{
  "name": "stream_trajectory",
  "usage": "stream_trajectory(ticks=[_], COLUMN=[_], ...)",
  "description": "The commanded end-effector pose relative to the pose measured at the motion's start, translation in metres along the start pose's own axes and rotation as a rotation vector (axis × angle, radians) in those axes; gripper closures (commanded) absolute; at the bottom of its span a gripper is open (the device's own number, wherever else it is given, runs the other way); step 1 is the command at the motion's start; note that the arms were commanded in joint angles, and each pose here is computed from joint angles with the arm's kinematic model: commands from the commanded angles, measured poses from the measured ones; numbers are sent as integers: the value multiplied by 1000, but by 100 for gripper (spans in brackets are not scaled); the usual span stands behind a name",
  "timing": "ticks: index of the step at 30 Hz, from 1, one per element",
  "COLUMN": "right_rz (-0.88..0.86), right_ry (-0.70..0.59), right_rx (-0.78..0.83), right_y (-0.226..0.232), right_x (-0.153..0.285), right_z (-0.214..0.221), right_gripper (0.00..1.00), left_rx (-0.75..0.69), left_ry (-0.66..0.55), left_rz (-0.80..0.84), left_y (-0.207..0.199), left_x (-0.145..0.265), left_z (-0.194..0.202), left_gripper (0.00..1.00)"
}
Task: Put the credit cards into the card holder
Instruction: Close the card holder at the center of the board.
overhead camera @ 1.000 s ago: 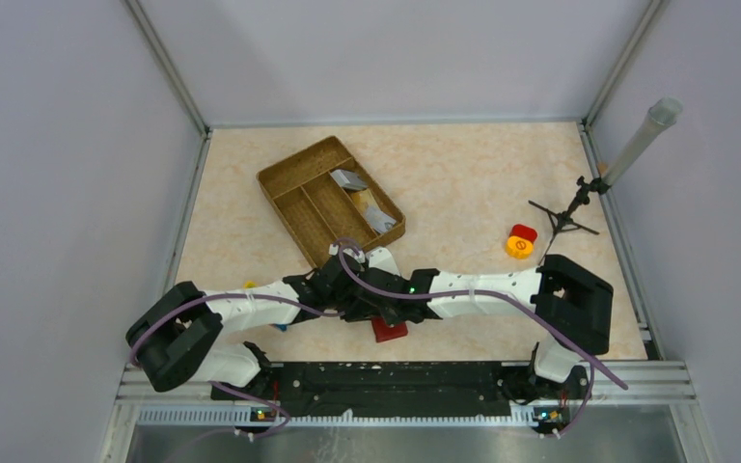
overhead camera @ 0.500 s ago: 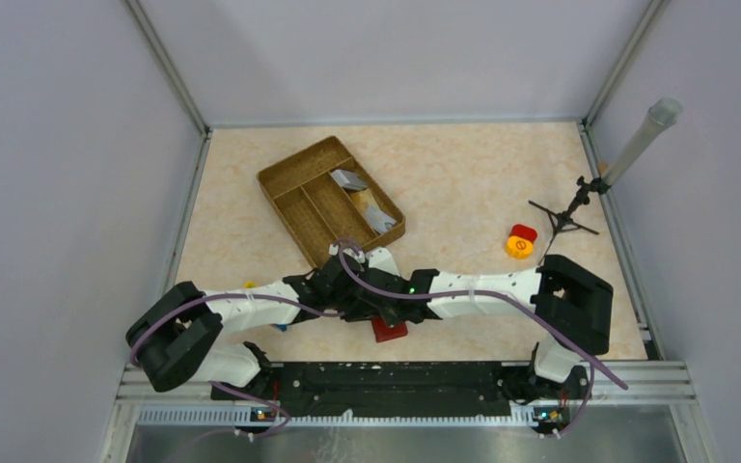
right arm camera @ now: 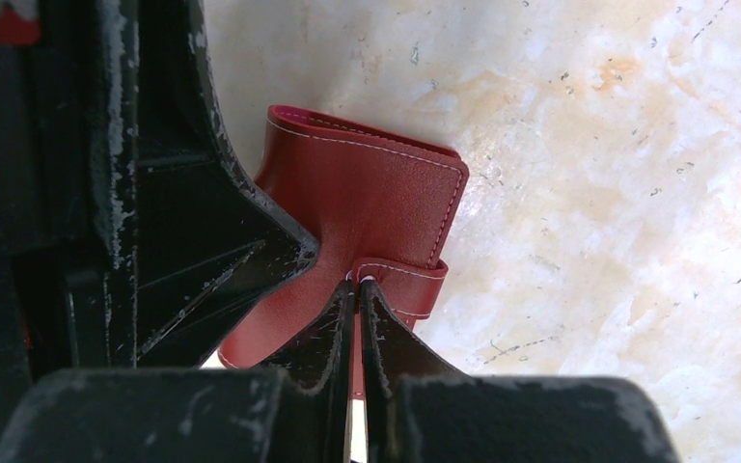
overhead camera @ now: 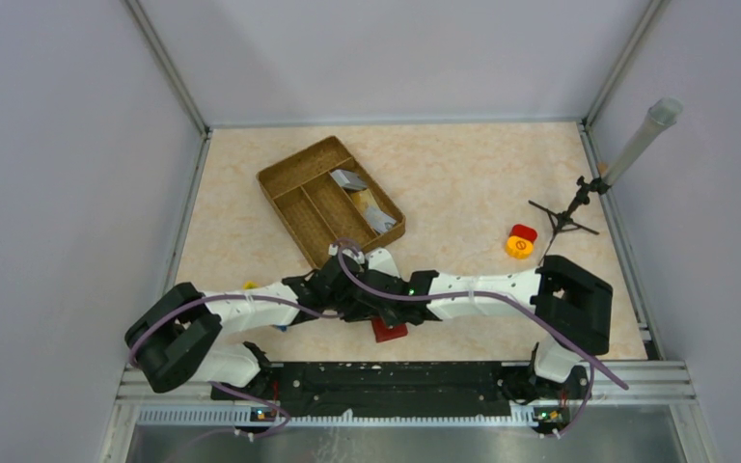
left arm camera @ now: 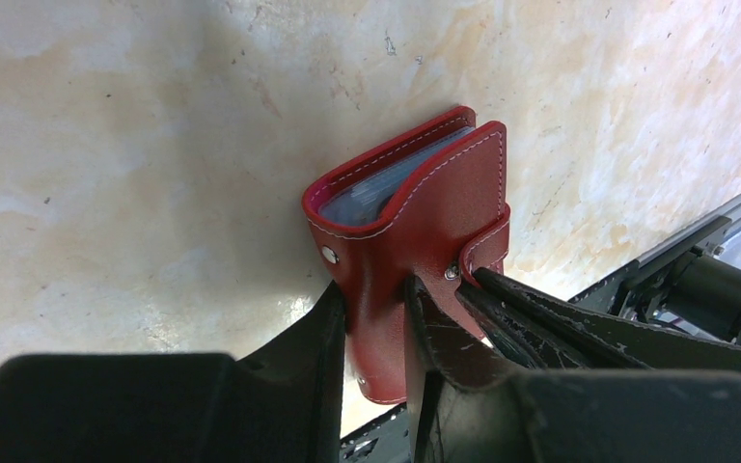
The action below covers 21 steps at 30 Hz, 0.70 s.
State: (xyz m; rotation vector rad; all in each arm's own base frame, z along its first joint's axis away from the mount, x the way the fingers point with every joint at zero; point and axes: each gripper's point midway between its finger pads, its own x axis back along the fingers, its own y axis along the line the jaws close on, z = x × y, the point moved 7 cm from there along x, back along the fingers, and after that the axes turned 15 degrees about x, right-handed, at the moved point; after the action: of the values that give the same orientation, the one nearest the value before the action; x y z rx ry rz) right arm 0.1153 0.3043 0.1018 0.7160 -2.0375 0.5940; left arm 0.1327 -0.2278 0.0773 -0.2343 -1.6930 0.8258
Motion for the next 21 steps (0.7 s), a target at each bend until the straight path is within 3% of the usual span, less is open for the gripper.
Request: stream_trajectory(ticks=[1, 10, 21], right_rz=[-118, -58, -64], right_ry=[-101, -127, -129], right_rx=[20, -44, -82], right_y=[34, 3, 1], right_x=[10, 26, 25], right_z=[-11, -16, -13], right_gripper=[100, 100, 100], left_rx=[-18, -68, -50], left_ry=[30, -83, -92], left_rz=[-170, -66, -77], left_y=[46, 28, 31], left_x=[-5, 17, 24], left_z=[12, 0, 0], left_gripper=[82, 67, 52])
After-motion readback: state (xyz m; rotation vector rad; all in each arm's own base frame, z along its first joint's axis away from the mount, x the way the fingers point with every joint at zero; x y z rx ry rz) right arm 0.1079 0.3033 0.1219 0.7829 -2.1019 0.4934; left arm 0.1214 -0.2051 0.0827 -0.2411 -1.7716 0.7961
